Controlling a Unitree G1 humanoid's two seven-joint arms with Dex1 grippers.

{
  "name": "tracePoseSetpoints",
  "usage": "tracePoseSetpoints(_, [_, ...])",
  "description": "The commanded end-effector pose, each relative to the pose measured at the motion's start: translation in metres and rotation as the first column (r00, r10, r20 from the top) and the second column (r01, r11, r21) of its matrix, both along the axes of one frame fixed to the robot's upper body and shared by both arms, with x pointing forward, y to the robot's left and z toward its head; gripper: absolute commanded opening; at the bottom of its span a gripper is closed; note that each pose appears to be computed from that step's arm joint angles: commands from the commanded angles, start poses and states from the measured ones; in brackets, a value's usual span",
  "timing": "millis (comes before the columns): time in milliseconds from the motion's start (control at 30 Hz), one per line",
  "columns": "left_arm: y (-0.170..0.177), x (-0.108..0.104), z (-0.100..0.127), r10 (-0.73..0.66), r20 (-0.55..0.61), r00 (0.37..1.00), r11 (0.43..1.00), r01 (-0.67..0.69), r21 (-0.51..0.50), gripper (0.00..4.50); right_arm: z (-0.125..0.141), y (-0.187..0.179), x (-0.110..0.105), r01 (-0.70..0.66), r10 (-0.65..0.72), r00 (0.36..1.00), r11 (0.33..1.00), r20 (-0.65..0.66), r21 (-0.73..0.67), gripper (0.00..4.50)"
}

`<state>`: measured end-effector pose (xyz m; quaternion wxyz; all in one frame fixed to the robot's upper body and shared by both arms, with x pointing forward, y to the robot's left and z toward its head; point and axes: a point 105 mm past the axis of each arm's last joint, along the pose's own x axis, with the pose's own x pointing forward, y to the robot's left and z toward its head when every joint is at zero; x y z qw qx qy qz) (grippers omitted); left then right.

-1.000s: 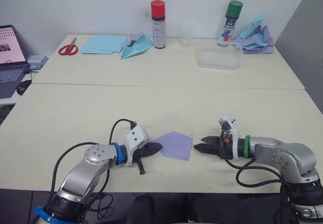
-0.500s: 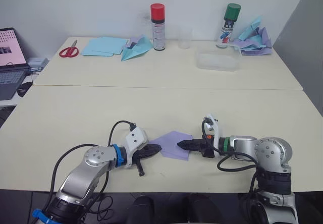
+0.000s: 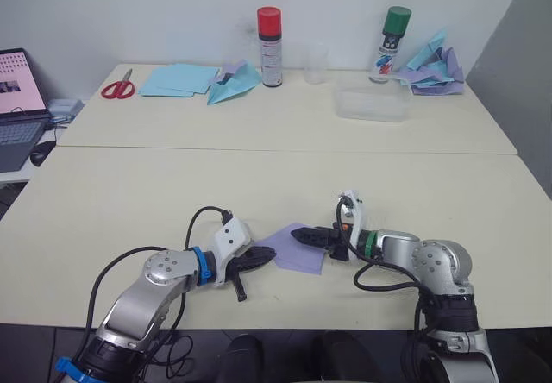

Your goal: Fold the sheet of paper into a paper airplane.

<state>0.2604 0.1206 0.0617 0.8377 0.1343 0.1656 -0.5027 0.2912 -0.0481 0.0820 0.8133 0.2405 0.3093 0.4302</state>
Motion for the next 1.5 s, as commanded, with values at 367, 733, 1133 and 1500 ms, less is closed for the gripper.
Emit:
tracePoseSetpoints(367, [0.011, -0.003, -0.021, 0.03, -0.081, 0.996, 0.998, -0.025, 0.062, 0.0, 0.018, 0.012, -0.01, -0.163, 0.242, 0.826, 0.967, 0.508, -0.195, 0.02])
tracePoseSetpoints(733, [0.019, -0.005, -0.023, 0.062, -0.107, 0.992, 0.997, -0.056, 0.061, 0.0, 0.017, 0.023, -0.027, -0.326, 0.522, 0.559, 0.853, 0.644, -0.408, 0.02])
tracePoseSetpoints(1133, [0.019, -0.004, -0.01, 0.064, -0.082, 0.995, 0.998, -0.064, 0.005, 0.0, -0.025, 0.02, -0.025, -0.391, 0.695, 0.528, 0.709, 0.487, -0.588, 0.02])
tracePoseSetpoints(1500, [0.005, 0.014, 0.043, 0.02, -0.086, 0.996, 0.981, -0.036, -0.189, 0.0, -0.026, 0.012, -0.023, -0.386, 0.716, 0.521, 0.684, 0.465, -0.619, 0.02])
